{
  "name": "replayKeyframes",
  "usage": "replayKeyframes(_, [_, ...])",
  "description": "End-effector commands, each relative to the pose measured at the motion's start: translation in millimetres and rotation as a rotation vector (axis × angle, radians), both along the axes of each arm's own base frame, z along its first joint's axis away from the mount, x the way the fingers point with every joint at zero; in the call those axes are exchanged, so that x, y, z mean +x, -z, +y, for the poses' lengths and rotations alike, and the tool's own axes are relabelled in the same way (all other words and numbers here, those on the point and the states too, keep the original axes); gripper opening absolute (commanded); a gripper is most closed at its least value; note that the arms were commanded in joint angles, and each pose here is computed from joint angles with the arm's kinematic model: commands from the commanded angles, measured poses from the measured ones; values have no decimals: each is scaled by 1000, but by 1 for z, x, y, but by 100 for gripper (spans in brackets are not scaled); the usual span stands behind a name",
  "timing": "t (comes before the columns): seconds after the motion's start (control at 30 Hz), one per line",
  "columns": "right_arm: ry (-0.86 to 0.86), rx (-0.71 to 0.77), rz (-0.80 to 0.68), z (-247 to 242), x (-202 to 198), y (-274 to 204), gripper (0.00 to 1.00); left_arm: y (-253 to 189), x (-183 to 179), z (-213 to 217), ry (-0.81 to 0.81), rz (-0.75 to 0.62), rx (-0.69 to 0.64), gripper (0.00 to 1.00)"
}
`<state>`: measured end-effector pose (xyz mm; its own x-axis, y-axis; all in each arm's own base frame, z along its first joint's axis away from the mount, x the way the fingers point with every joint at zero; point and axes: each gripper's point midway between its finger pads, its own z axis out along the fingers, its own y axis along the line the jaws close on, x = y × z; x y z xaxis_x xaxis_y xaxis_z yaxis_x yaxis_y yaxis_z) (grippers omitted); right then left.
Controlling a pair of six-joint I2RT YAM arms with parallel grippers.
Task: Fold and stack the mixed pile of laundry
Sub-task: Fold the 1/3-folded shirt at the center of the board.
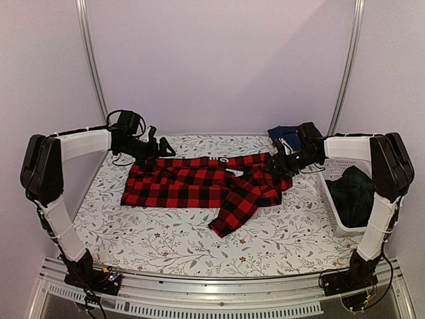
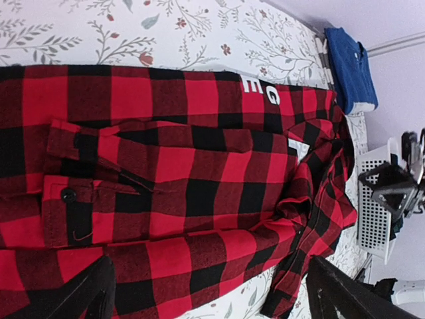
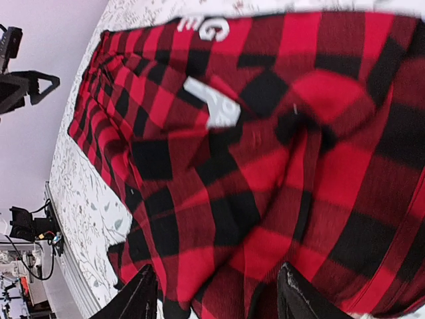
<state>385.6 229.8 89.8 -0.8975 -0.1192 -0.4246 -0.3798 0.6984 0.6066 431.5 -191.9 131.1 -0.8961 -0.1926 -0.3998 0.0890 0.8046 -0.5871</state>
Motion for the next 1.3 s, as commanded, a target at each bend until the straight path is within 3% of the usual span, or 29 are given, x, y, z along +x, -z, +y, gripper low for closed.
replayKeyframes(0.0, [19,0,-100,14,59,-28,60,4,8,0,63,-23,29,100])
replayKeyframes(0.2, [24,-30,-61,22,92,-9,61,1,19,6,65,-35,25,100])
replayKeyframes(0.47, [5,-87,15,22,94,31,59,13,16,12,59,-5,25,100])
replayKeyframes(0.6, [-44,-101,43,28,82,45,51,17,16,16,51,5,25,100])
replayKeyframes(1.0, [-81,-38,-45,44,95,12,2,24,16,24,30,32,29,100])
replayKeyframes(1.27, [-105,-19,-120,51,106,-11,0,25,16,30,20,35,34,100])
